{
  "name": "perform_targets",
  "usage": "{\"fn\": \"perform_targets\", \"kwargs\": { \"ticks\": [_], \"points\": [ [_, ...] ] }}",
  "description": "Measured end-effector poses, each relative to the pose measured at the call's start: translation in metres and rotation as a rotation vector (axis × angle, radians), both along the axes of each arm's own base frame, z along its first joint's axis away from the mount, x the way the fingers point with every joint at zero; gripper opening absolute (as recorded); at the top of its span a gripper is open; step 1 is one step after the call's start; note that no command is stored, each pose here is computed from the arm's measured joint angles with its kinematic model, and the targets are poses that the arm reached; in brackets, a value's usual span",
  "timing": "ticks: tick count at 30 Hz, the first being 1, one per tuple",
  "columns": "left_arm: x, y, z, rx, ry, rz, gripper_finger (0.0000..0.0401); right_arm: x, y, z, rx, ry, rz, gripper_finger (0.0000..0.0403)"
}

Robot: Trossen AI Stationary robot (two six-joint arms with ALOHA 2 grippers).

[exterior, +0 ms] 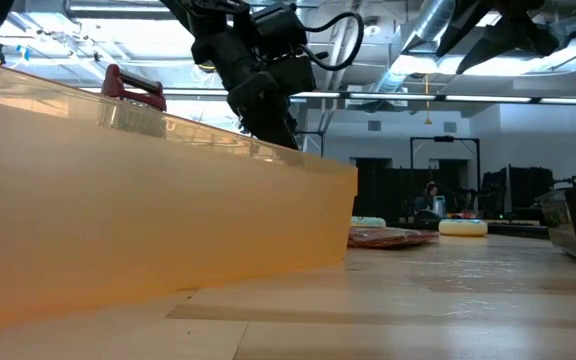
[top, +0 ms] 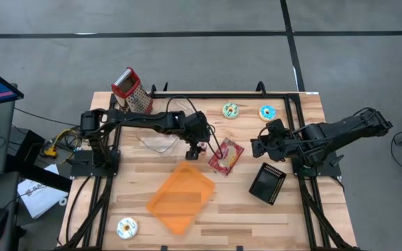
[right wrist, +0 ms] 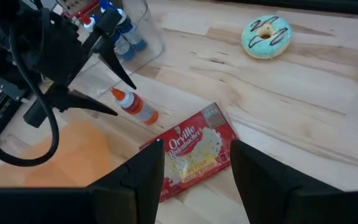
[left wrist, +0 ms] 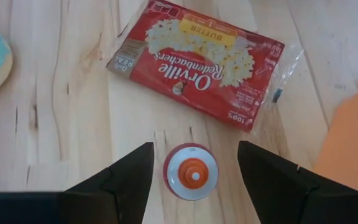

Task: Pick & Place Food Item
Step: Put the orange food coloring bottle into the transparent bin

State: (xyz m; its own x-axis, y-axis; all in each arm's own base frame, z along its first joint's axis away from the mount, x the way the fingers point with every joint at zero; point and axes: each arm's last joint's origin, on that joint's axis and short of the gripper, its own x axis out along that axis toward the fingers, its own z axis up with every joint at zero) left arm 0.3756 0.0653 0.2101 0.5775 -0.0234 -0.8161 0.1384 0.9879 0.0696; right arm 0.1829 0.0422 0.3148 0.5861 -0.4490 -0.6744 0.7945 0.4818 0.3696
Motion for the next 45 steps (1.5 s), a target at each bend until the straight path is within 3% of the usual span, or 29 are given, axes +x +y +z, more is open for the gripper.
{"fn": "perform_targets", "kwargs": {
  "ticks": [37, 45],
  "points": [
    [-0.004, 0.0, -0.014, -0.029, -0.004, 0.051, 0.0224, 0.0, -0.001, 0.0, -0.014, -0.005, -0.013, 0.0175],
    [-0.004, 0.0, -0.014, -0.045, -0.003, 0.073, 0.0162, 0.0, -0.001, 0.0, -0.013, -0.004, -0.012, 0.0175]
  ]
}}
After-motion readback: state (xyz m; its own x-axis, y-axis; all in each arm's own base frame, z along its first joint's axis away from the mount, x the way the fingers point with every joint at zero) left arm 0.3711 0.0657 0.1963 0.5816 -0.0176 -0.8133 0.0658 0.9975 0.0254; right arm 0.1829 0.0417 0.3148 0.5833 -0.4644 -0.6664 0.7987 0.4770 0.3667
